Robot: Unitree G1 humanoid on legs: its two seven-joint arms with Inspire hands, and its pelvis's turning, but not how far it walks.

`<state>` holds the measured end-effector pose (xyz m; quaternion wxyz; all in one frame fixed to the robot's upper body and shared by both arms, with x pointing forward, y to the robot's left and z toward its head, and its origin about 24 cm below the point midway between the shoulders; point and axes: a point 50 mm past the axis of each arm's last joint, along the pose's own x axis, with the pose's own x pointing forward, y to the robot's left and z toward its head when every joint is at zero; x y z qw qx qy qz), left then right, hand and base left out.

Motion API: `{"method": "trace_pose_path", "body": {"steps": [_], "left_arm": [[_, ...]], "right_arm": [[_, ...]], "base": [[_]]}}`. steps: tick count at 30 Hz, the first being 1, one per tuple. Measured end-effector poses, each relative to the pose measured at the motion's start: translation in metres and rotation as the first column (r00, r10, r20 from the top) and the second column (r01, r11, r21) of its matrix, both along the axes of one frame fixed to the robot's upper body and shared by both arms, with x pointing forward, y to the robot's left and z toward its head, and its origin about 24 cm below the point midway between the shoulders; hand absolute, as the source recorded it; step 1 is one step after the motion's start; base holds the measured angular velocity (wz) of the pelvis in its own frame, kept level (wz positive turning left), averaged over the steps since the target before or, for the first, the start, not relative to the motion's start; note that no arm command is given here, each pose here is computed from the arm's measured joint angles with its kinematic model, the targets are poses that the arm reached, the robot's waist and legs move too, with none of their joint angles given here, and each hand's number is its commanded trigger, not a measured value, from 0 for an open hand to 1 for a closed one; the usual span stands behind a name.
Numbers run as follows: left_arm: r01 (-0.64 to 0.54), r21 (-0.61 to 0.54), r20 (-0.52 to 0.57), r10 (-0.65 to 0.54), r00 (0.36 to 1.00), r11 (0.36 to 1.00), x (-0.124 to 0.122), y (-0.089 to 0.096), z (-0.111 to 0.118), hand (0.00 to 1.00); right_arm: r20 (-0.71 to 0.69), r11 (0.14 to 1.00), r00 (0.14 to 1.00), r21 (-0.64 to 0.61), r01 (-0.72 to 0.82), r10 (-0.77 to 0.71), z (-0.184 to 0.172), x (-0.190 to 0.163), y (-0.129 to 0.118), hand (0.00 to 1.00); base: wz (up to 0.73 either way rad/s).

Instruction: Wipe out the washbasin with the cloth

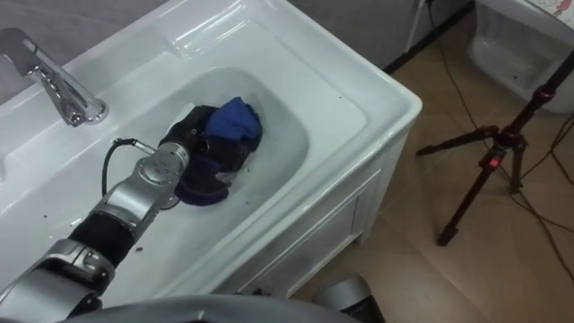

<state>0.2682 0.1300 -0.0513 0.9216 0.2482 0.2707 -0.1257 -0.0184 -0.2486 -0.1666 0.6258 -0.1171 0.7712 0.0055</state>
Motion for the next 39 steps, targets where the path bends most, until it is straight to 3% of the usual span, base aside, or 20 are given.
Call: {"method": "trace_pose_path", "body": {"steps": [5,16,26,39], "left_arm": [[0.098,-0.018,0.055,-0.097,0.994,0.995,0.002,-0.023,0.014,1.0],[0.133,-0.034,0.046,-0.131,0.99,0.991,0.0,-0.028,0.015,1.0],[0.135,0.014,-0.026,-0.134,0.991,0.991,-0.017,-0.014,-0.011,1.0],[-0.003,-0.093,-0.076,-0.004,0.997,0.996,-0.049,0.013,-0.036,1.0]], "right_arm": [[0.018,1.0,1.0,-0.015,0.006,-0.005,0.0,0.008,-0.002,0.0],[0.027,1.0,1.0,-0.013,0.009,-0.009,-0.001,0.01,0.001,0.0],[-0.012,0.999,0.999,-0.023,0.039,-0.039,-0.001,-0.003,0.003,0.0],[-0.014,0.999,0.999,0.018,-0.033,0.033,-0.004,0.0,0.019,0.0]], "base": [[0.19],[0.05],[-0.09],[-0.03]]}}
